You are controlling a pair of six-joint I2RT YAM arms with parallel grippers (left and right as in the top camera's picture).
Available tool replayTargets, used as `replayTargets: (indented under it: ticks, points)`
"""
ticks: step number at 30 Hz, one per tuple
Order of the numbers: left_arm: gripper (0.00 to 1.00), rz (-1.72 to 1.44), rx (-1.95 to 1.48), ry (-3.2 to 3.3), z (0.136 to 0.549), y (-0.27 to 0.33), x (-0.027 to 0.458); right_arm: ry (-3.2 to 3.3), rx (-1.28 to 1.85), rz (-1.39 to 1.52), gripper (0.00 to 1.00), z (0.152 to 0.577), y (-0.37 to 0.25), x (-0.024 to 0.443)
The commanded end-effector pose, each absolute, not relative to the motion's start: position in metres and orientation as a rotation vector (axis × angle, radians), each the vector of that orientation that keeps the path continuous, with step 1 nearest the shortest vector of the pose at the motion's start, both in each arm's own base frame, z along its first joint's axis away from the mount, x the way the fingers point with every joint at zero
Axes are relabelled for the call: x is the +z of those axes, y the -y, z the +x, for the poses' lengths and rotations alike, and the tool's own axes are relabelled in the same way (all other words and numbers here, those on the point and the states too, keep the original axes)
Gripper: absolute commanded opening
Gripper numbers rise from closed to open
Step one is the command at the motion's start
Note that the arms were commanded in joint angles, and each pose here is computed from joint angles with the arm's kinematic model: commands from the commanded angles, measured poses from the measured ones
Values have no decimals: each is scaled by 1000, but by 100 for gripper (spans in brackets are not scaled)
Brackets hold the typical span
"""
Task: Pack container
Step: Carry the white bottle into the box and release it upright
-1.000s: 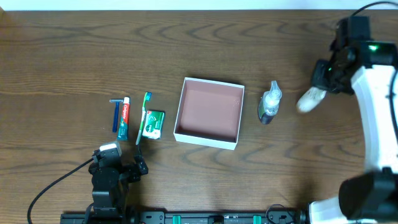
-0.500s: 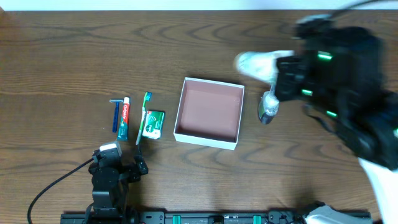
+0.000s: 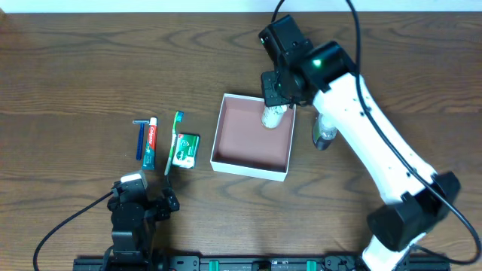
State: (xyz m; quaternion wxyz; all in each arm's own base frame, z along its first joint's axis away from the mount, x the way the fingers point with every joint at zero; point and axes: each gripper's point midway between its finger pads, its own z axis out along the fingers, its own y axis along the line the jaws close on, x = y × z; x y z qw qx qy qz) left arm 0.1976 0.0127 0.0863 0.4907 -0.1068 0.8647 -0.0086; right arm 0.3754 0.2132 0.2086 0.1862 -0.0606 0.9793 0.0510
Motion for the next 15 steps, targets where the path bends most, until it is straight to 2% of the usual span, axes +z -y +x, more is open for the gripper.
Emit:
replayTargets:
  ticks: [1,8,10,12,15]
  points:
    - [98,-255,-16,-2106,198,-13,82,-2736,139,-80,1,391,-197,213]
    - [98,-255,-16,-2106,198,-13,82,-2812,137,-28,1,402,-185,184]
    - [98,-255,-16,-2106,198,-13,82,-2824,155,-36,5,402,-187,181]
    - [98,-255,-16,-2106,198,-13,82,-2830,149,-45,19,402,-187,178]
    - [98,-255,-16,-2106,198,-13,82,-2827,148,-70,49,402,-189,179]
